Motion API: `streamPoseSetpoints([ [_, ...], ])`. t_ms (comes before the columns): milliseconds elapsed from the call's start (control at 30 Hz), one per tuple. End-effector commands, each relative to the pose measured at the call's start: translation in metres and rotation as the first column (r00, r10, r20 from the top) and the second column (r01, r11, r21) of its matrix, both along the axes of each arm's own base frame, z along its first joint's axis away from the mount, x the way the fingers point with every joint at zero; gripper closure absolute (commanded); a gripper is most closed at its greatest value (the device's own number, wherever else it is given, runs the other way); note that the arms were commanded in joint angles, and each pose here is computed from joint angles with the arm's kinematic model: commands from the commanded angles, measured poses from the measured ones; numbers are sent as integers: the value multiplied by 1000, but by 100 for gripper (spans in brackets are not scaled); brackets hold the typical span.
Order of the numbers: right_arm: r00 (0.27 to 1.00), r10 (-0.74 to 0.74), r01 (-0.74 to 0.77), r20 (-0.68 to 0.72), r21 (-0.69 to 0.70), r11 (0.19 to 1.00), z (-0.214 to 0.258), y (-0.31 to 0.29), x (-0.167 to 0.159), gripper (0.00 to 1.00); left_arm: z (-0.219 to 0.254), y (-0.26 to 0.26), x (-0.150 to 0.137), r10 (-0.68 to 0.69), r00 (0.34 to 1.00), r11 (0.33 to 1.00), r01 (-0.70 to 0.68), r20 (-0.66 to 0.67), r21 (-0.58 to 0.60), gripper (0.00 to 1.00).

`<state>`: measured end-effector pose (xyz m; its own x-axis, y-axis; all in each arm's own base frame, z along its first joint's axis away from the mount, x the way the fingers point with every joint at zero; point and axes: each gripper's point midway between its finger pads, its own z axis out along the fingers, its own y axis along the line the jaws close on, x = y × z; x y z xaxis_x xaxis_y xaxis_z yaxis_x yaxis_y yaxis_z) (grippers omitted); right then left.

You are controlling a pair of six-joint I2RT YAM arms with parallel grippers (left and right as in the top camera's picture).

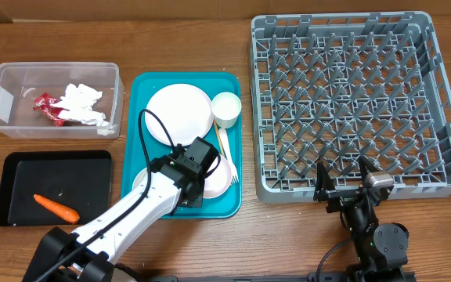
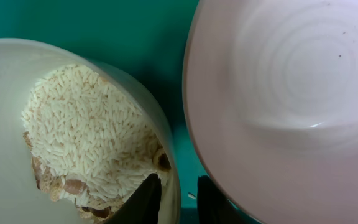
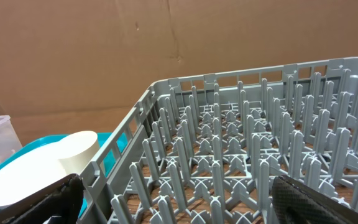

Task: Sort waste into correct bins and load items into the dishwasher rack
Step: 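Lower the left gripper onto the rice bowl rim and grip it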

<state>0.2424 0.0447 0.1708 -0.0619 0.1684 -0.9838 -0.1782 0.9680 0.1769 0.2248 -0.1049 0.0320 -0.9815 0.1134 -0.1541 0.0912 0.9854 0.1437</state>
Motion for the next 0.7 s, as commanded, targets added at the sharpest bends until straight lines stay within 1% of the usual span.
streamPoseSetpoints([
  [0, 1000, 2, -2, 6, -2, 1000, -1, 0, 0, 0, -1, 3, 1, -5, 1000, 1000, 5, 4, 10, 77],
  [233, 1000, 2, -2, 6, -2, 1000, -1, 0, 0, 0, -1, 3, 1, -4, 1000, 1000, 4, 4, 10, 78],
  [367, 1000, 2, -2, 6, -2, 1000, -1, 0, 0, 0, -1, 3, 1, -4, 1000, 1000, 4, 4, 10, 87],
  [567, 1000, 2, -2, 6, -2, 1000, -1, 0, 0, 0, -1, 4, 0, -5, 1000, 1000, 5, 0, 12, 88],
  [667, 1000, 2, -2, 6, -2, 1000, -1, 0, 0, 0, -1, 6, -3, -5, 1000, 1000, 5, -11, 20, 94],
])
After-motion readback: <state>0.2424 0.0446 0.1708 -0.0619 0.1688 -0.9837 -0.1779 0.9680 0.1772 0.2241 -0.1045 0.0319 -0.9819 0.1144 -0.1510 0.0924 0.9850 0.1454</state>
